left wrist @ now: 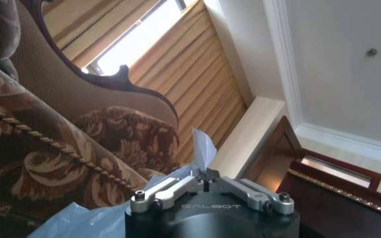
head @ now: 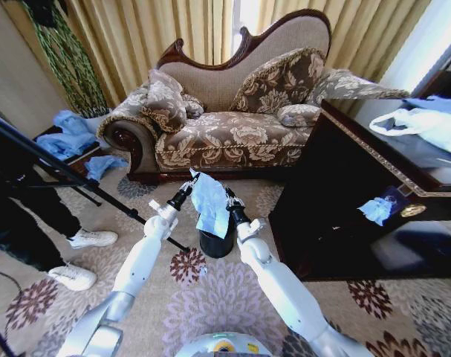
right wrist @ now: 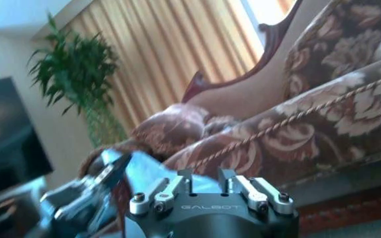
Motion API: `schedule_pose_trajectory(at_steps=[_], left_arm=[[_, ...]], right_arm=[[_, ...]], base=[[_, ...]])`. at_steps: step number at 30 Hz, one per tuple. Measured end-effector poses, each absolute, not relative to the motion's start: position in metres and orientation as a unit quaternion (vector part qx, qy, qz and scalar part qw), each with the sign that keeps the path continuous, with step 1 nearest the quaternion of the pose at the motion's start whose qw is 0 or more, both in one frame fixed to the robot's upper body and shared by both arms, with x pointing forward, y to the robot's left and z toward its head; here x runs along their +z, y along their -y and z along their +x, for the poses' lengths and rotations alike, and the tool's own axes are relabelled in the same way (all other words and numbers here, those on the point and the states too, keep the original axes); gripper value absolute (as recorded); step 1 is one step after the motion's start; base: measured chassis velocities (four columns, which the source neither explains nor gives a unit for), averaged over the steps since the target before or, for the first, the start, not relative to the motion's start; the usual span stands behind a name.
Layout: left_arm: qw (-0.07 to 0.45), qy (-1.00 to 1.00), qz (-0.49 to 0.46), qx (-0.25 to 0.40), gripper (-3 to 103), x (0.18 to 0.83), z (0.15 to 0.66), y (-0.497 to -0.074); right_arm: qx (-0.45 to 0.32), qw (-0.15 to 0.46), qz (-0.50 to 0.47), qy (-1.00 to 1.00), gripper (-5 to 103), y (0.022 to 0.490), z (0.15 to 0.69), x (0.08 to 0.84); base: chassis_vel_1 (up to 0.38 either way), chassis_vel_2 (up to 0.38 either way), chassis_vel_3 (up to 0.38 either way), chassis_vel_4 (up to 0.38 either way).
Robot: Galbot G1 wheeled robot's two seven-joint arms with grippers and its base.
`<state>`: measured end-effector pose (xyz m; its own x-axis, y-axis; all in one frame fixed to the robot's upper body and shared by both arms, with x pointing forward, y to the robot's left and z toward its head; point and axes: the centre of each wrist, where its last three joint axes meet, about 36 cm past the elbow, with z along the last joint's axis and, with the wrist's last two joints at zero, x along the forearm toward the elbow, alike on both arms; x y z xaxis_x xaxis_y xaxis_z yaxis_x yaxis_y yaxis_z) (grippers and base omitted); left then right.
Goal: Place a garbage bag over the trash bin.
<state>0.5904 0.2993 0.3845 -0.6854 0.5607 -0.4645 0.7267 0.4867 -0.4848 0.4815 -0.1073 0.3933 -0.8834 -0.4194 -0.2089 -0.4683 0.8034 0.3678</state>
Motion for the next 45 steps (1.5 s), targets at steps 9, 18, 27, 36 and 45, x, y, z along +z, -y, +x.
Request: schedule_pose_trajectory(at_steps=[9,18,27,36,45], left_arm=[[0.122,-0.853,0.381,-0.336,0,0.382,0.582,-0.292],[0.124,-0.853,0.382,-0.333,0,0.385,0.58,-0.294],[0.12,-0.854,0.386,-0.329,0,0.383,0.576,-0.29],[0.092,-0.864,0.377,-0.32,0,0.359,0.573,-0.286],[0.054,-0.879,0.373,-0.294,0,0.339,0.562,-0.295]], right_arm=[[0.198,0.035,-0.228,-0.953,60,0.068,0.501,0.356],[0.178,0.013,-0.236,-0.955,91,0.081,0.5,0.344],[0.156,-0.024,-0.246,-0.956,100,0.056,0.485,0.294],[0.175,0.006,-0.22,-0.96,100,0.088,0.496,0.333],[0.185,0.033,-0.203,-0.961,100,0.124,0.511,0.372]], base=[[0.0,0.0,0.0,0.0],[0.0,0.0,0.0,0.0],[0.0,0.0,0.0,0.0],[0.0,0.0,0.0,0.0],[0.0,0.0,0.0,0.0]])
